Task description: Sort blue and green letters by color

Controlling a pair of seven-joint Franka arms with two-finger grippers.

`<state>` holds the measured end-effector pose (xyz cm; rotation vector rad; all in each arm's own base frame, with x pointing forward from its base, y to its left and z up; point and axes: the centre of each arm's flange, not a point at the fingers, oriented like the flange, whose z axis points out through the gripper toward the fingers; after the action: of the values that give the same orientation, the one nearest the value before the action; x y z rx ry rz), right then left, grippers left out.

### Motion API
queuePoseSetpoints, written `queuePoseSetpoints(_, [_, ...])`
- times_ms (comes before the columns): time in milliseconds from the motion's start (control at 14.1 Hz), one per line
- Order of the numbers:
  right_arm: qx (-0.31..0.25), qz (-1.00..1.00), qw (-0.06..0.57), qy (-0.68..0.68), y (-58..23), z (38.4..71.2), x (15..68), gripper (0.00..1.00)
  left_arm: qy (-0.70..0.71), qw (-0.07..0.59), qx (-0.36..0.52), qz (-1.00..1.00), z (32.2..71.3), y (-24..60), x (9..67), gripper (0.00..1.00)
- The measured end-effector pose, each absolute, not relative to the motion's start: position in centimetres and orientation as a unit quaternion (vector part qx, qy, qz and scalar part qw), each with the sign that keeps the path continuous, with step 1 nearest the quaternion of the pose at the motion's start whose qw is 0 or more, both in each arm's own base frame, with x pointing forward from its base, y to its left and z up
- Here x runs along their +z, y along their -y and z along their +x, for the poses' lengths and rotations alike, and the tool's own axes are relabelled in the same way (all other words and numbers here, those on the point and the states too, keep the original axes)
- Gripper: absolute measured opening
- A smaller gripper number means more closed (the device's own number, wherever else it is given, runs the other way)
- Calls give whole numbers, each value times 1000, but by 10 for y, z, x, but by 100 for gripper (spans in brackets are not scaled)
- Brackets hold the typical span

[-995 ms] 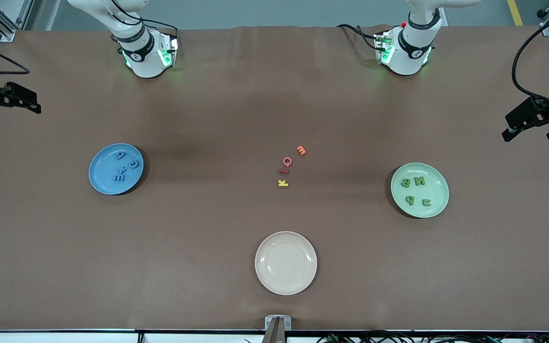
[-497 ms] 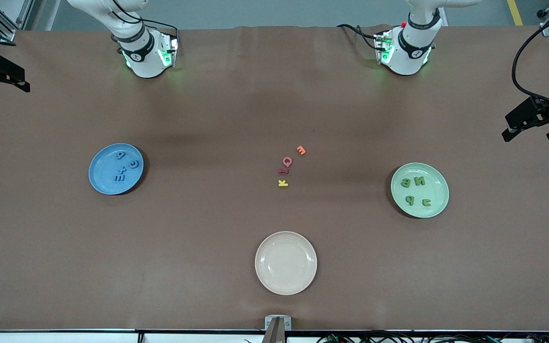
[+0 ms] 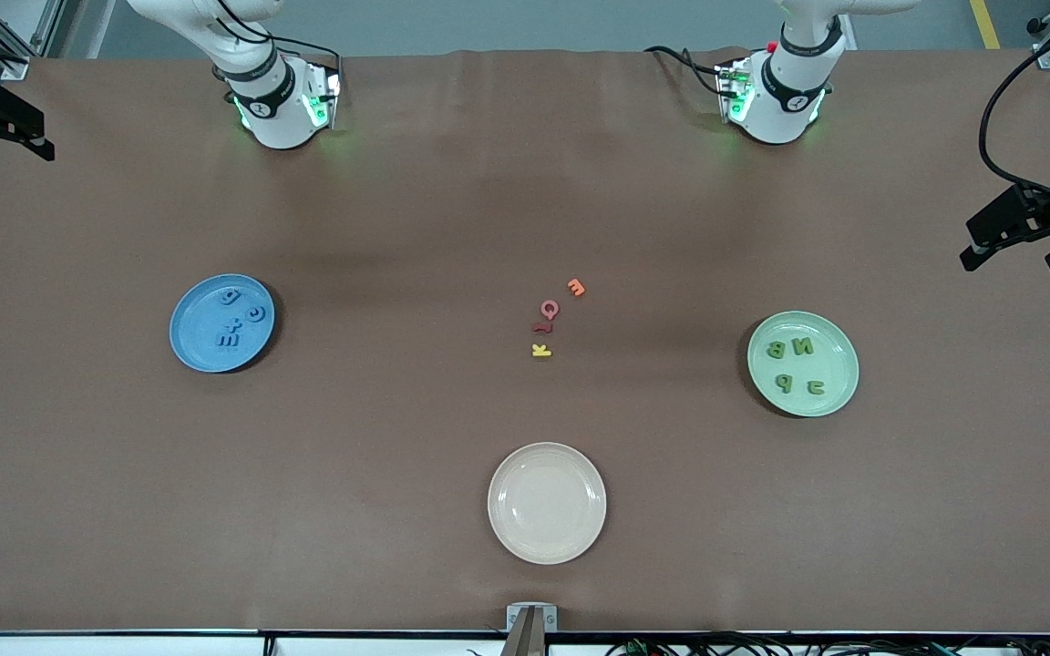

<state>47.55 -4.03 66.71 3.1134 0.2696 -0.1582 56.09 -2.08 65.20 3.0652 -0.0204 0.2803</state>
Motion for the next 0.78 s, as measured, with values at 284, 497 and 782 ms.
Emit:
queuePoseSetpoints(284, [-36,996,-1,-82,40,478,677,100,7,32,91,995,561,21,652,100])
queuePoseSetpoints(497, [-28,996,1,-83,38,491,683,100,7,32,91,995,561,21,652,100])
queuePoseSetpoints(782, [-42,996,1,-81,38,510,668,100,7,32,91,995,561,21,652,100])
